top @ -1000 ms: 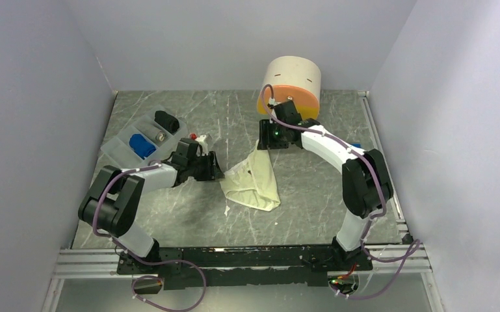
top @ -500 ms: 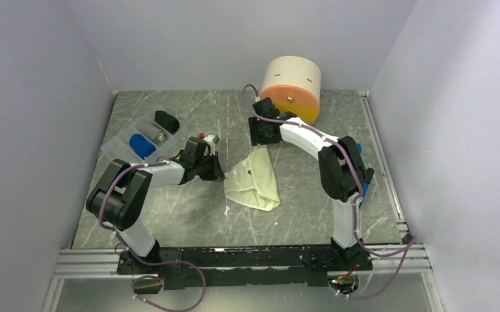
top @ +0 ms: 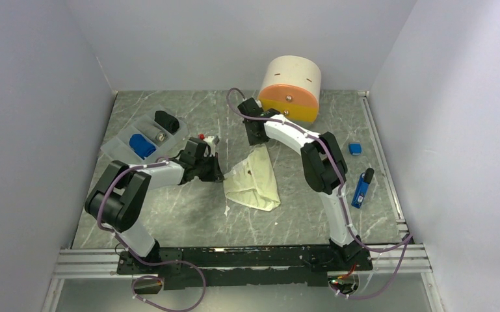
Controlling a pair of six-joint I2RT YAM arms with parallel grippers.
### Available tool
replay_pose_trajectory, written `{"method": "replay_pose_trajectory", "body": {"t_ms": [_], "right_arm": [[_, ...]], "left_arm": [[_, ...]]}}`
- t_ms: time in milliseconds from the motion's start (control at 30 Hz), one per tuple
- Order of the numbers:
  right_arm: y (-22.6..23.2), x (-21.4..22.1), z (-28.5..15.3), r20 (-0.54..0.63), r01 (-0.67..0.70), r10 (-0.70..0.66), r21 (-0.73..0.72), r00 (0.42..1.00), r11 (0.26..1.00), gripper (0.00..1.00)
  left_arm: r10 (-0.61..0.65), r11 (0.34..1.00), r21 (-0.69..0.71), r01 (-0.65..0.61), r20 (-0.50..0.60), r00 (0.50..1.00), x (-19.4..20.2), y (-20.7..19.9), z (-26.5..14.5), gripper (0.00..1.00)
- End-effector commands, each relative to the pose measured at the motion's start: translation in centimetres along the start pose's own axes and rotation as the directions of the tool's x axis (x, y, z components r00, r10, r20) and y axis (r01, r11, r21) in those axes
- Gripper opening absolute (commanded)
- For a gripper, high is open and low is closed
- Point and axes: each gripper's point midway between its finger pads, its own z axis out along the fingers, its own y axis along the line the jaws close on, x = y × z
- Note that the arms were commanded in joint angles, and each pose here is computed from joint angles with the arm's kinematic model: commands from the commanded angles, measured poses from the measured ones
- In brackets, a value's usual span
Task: Roll the underwear
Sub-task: Flatten out the underwear at the center of the board.
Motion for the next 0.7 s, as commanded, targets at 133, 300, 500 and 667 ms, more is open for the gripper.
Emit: {"method": "replay_pose_trajectory", "body": {"t_ms": [133, 300, 500, 667], "right_arm": [[-1.0, -2.6, -2.6, 0.078, 0.010, -0.013, 0.037, 0.997, 0.999, 0.07], [-1.0, -3.3, -4.3, 0.127, 0.007, -0.008, 0.009, 0.992, 1.000, 0.00], [0.4, -3.1, -6.3, 0.128, 0.018, -0.004, -0.108, 0.992, 0.994, 0.01], [4.4, 0.3, -6.5, 0.048, 0.052, -0.041, -0.264, 0.998, 0.963, 0.28]], "left_arm": [[-0.006, 0.997, -0.081, -0.003, -0.107, 0.994, 2.6, 1.4, -1.1, 0.05], [-0.008, 0.998, -0.067, 0.002, -0.092, 0.996, 2.4, 1.1, -1.6, 0.05], [-0.029, 0.998, -0.049, 0.026, -0.072, 0.997, 2.1, 1.3, -2.6, 0.05], [-0.078, 0.996, -0.045, 0.075, -0.060, 0.995, 2.2, 2.3, -3.8, 0.05]]}}
